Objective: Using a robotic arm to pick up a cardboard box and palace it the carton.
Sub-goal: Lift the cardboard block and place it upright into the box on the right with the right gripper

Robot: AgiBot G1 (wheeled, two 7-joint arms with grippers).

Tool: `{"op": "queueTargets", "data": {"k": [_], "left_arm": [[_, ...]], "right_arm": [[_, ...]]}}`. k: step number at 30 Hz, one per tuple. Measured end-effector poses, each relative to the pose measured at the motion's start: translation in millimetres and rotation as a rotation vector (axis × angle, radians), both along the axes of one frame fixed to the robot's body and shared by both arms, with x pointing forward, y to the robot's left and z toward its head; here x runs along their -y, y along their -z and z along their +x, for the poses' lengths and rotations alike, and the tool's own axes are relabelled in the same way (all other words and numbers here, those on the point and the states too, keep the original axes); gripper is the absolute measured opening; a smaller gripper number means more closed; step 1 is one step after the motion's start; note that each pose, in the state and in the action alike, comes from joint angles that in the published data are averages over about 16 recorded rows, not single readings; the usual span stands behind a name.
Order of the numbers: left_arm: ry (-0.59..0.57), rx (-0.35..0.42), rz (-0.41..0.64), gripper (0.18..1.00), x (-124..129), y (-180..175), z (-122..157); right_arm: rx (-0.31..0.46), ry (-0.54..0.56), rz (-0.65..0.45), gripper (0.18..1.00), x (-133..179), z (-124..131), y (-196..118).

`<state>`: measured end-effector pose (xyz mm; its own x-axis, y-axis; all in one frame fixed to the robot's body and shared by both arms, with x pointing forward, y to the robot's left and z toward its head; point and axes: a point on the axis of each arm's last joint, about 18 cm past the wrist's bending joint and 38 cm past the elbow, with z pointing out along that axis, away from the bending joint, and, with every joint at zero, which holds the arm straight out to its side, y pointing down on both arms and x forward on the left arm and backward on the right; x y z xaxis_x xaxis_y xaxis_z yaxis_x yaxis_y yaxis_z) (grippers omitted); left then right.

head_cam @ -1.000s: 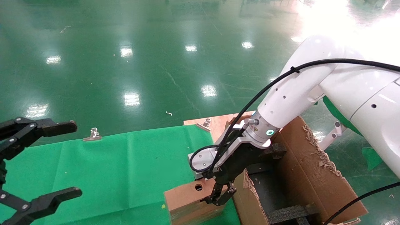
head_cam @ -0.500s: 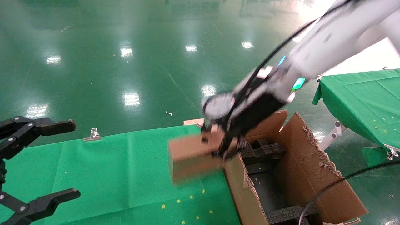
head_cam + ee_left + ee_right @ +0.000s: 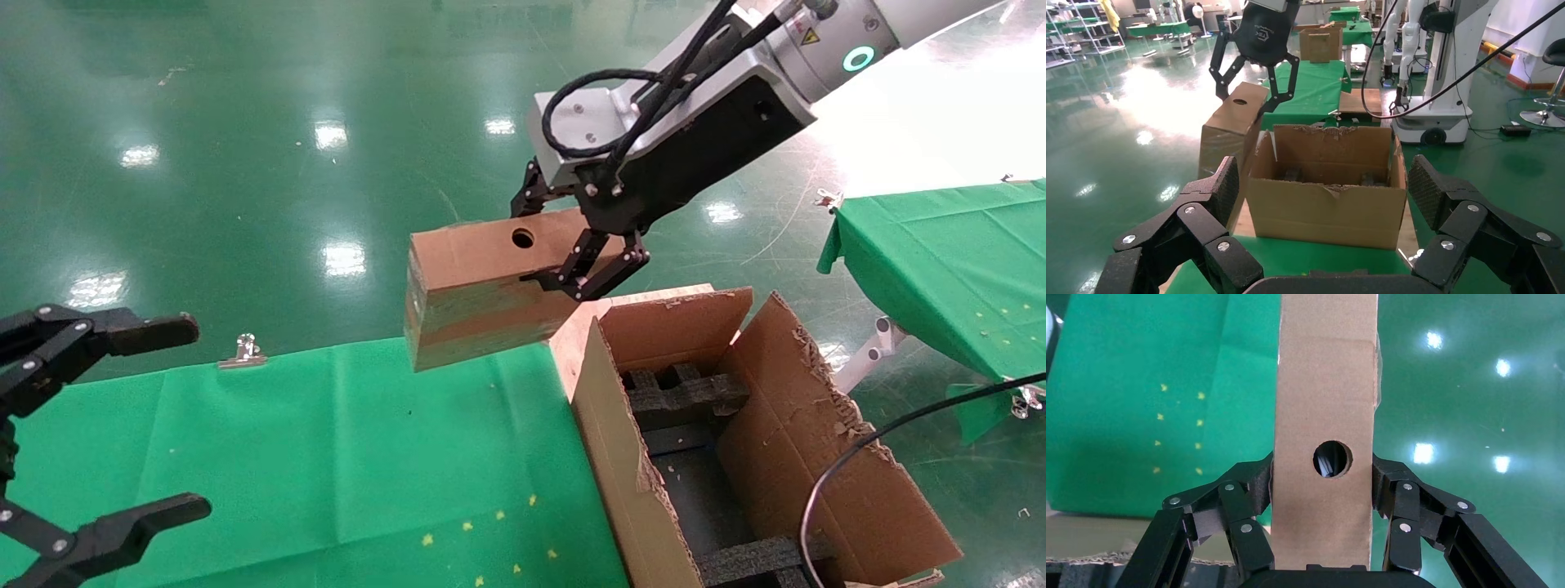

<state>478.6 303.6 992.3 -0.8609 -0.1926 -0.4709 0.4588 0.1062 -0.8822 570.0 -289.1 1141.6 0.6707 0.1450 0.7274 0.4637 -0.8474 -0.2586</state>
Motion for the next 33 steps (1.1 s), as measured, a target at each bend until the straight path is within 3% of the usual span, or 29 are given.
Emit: {"op": "queueTargets", "data": {"k": [12, 24, 33], "left_arm": [[0.000, 0.000, 0.000, 1.001, 0.0, 0.0, 0.0], [0.000, 0.000, 0.000, 1.001, 0.0, 0.0, 0.0], [0.000, 0.000, 0.000, 1.001, 0.0, 0.0, 0.0]], "right_arm": [[-0.002, 0.157, 0.003, 0.426, 72.3, -21.1, -2.5], [-0.088, 0.382, 0.019, 0.420, 152.0, -55.5, 23.0], [-0.131, 0.522, 0.048, 0.410, 192.5, -75.2, 35.3]]}}
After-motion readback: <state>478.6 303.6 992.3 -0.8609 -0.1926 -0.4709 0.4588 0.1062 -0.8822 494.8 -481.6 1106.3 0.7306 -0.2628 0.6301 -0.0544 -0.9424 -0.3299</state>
